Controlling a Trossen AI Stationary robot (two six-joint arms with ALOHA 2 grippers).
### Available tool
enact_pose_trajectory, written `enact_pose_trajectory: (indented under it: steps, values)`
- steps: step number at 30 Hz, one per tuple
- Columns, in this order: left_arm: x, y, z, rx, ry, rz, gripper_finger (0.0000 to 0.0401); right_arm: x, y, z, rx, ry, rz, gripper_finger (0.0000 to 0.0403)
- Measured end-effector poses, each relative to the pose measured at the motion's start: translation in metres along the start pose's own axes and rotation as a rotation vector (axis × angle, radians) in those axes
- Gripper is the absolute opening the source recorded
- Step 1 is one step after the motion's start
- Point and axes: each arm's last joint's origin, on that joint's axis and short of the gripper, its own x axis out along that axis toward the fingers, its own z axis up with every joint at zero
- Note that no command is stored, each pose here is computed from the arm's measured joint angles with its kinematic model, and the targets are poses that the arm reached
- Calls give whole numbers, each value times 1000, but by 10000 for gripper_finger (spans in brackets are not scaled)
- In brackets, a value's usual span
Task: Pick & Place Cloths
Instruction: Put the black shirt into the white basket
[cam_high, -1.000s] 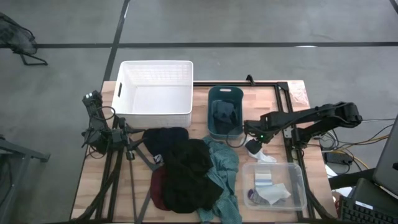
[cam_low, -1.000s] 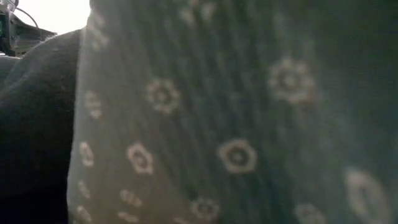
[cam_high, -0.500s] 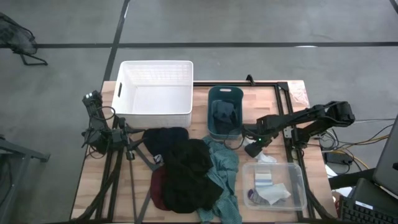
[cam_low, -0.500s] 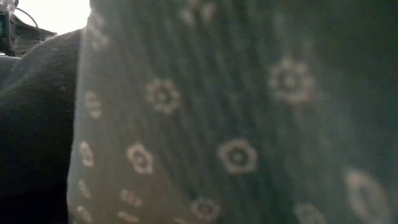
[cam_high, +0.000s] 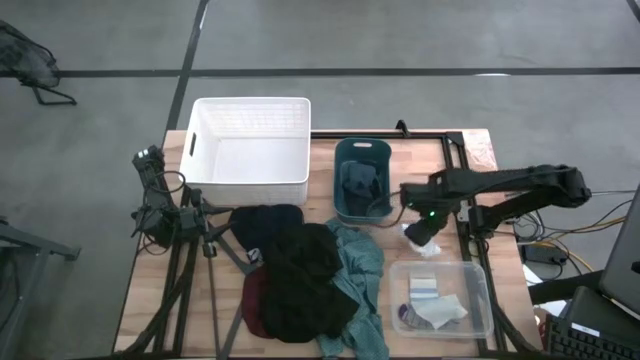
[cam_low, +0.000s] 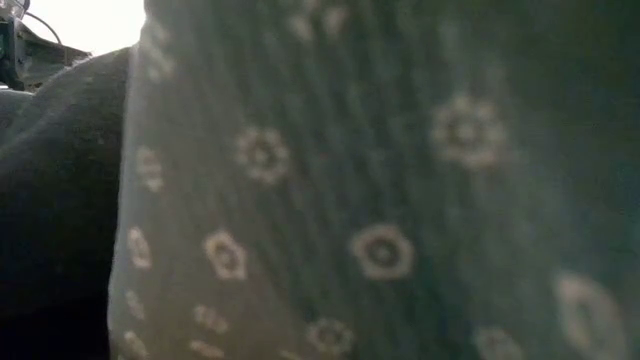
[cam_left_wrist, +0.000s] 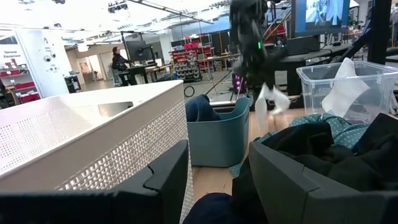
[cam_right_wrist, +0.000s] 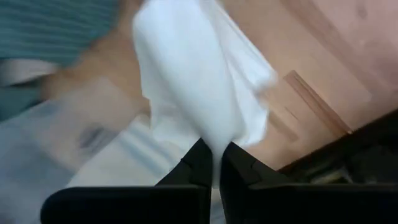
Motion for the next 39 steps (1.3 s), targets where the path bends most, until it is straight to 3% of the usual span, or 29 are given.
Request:
enact_pose_trajectory:
  steps: [3,6,13,19,26,31,35,39]
  values:
    - [0,0,0,0,0,0,177,-43,3,-17,12,-73,109,10]
    - [0,0,0,0,0,0,177,-84,8,-35,9,-143,303,9]
    - [0,0,0,0,0,0,177,-149,15,-73,66,-94,633,9]
    - [0,0,0,0,0,0,177,-164,38,-82,-144,-133,785,9]
    - [0,0,0,0,0,0,177,-118,62,-86,-278,35,650,9]
    - [0,0,0,0,0,0,177,-70,73,-96,-344,299,532,9]
    - [0,0,0,0,0,0,177,-35,71,-101,-348,410,413,9]
    - [0,0,0,1,0,0,177,-7,65,-97,-258,443,312,15]
